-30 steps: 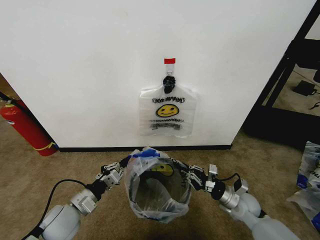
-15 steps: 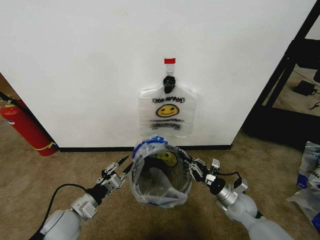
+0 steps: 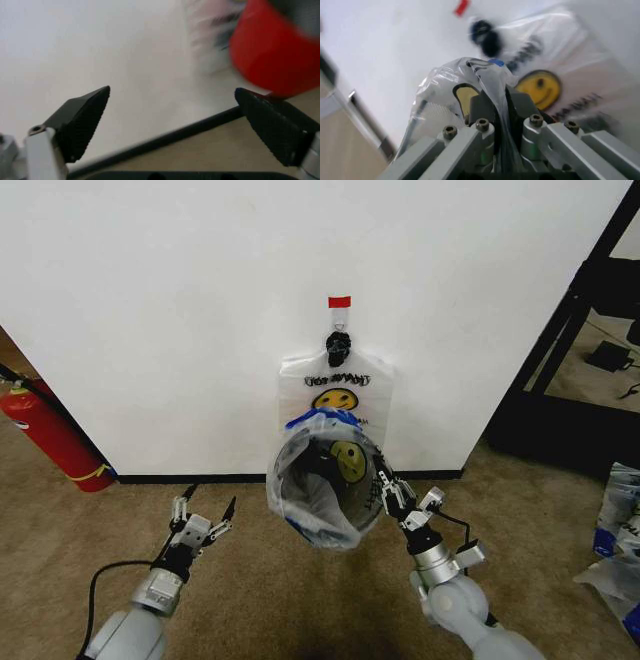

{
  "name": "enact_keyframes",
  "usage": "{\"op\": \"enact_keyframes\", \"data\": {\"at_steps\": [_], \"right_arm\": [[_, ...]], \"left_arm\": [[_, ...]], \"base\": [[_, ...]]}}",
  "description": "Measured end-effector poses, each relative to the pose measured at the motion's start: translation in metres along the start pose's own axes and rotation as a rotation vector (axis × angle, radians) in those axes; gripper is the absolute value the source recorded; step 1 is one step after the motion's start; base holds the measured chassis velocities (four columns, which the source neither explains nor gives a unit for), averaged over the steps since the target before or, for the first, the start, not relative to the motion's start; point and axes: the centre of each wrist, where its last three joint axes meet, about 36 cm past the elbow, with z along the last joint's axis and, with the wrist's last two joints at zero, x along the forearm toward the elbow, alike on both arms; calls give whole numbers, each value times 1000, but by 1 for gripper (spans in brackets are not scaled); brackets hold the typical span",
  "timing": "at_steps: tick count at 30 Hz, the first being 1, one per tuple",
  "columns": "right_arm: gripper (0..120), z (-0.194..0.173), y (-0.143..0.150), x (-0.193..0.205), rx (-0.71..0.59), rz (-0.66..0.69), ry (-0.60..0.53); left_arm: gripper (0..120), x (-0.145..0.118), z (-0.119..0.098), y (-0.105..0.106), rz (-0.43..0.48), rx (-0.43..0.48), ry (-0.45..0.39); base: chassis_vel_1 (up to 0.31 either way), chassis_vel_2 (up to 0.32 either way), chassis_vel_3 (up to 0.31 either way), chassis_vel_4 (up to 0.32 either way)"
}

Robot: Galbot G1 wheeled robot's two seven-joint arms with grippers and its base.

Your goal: Pick up the garbage bag from the wall and place it over the trash bin.

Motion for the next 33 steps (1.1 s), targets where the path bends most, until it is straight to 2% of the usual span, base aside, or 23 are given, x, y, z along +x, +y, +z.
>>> {"op": "enact_keyframes", "data": {"at_steps": [2,3,5,7,10,12,15,16,17,18,20,23,28,33], "right_arm": [[1,5,5,-3,-31,56,-14],[1,5,5,-3,-31,56,-14],[1,7,8,-6,-47,81,-19],[1,6,15,-14,-79,112,-14],[1,4,17,-19,-103,127,-9],[1,3,18,-21,-114,132,-5],[1,4,21,-20,-157,145,23],[1,5,21,-20,-158,145,24],[1,8,22,-16,-165,150,37],[1,9,22,-14,-167,152,41],[1,10,22,-12,-168,153,43],[1,12,20,-9,-165,152,51],[1,13,20,-9,-163,147,50],[1,13,22,-12,-160,124,50]], "left_arm": [[100,8,9,-7,79,123,-24],[100,8,9,-7,79,123,-24],[100,12,17,-9,145,152,-43],[100,19,33,-12,317,155,-91],[100,20,36,-18,425,180,-126],[100,18,35,-22,450,210,-144],[100,8,19,-38,459,348,-187],[100,7,18,-38,458,356,-187],[100,0,9,-43,442,427,-189],[100,-2,5,-44,434,452,-186],[100,-3,2,-45,428,469,-184],[100,-7,-10,-48,409,547,-147],[97,-8,-12,-50,411,566,-115],[93,-7,-8,-51,433,536,-88]], "base": [[0,0,0,0],[0,0,0,0],[0,0,0,0],[0,0,0,0],[0,0,0,0],[0,0,0,0],[0,0,0,0],[0,0,0,0],[0,0,0,0],[0,0,0,0],[0,0,0,0],[0,0,0,0],[0,0,0,0],[0,0,0,0]]}}
